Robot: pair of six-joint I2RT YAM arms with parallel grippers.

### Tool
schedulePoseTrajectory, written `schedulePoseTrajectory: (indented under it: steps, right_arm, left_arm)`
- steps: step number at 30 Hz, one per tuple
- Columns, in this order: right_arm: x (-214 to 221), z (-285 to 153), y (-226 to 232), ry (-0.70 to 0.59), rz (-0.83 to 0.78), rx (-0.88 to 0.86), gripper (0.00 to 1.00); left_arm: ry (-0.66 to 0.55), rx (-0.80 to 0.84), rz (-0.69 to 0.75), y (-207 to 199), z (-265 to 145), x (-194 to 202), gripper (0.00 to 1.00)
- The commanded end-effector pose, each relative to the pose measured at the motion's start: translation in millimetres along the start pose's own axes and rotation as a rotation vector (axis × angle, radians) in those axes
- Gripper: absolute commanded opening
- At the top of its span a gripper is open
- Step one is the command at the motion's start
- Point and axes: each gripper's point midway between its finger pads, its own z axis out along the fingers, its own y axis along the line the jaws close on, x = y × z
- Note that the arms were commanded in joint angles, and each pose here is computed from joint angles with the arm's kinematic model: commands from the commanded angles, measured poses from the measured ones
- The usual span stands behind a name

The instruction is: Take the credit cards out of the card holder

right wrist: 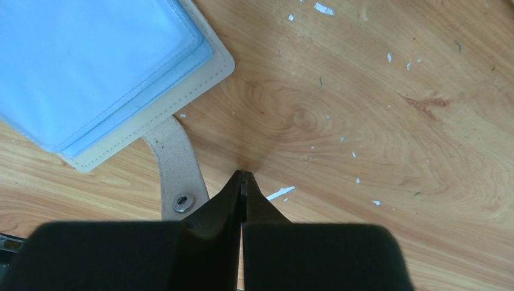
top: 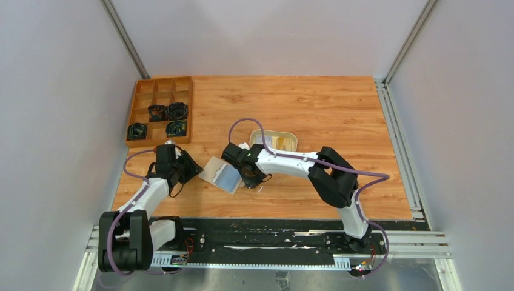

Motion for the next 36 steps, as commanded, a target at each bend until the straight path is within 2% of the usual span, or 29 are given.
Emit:
schedulePoseTrajectory:
  steps: [1,4,7,10,12,23,30,36]
  right_arm:
    - [-2.8,-14.5,3.3,-0.049,0.011,-0.050,0.01]
    - [-10.5,-25.9,13.8,-0.122,0.009,-0.141,0.17]
    - [-16.7,-39.4,30.0,-0.200,-0.006,-0.258,0.38]
    - [-22.6,-51.1,41.0,-0.264,-0.032,-0.311,0.49]
    - [-25.4,-53.7,46.1,-0.286,-0.042,-0.323,0.53]
    - [-23.0,-26.6,47.2,-0.164,0.007,-0.226,0.54]
    - [-22.7,-24.9,31.3,-0.150,0.031,-0.126,0.52]
    - [-20.4,-30.7,7.6,-0.189,0.056,-0.032,0.58]
  left_arm:
    - [0.055,-0.006,-0.023,8.1,-2.9,19.8,0.50]
    - [0.059,-0.006,-0.027,10.1,-2.4,23.4,0.50]
    - [0.064,-0.003,-0.033,10.8,-0.5,25.9,0.50]
    - [0.069,0.003,-0.039,9.9,0.9,26.8,0.50]
    - [0.071,0.006,-0.040,9.6,1.7,27.5,0.50]
    - [0.072,0.011,-0.037,8.3,1.6,26.9,0.50]
    - [0.075,0.011,-0.034,7.7,2.2,26.4,0.50]
    - [0.076,0.010,-0.038,7.6,4.1,25.7,0.50]
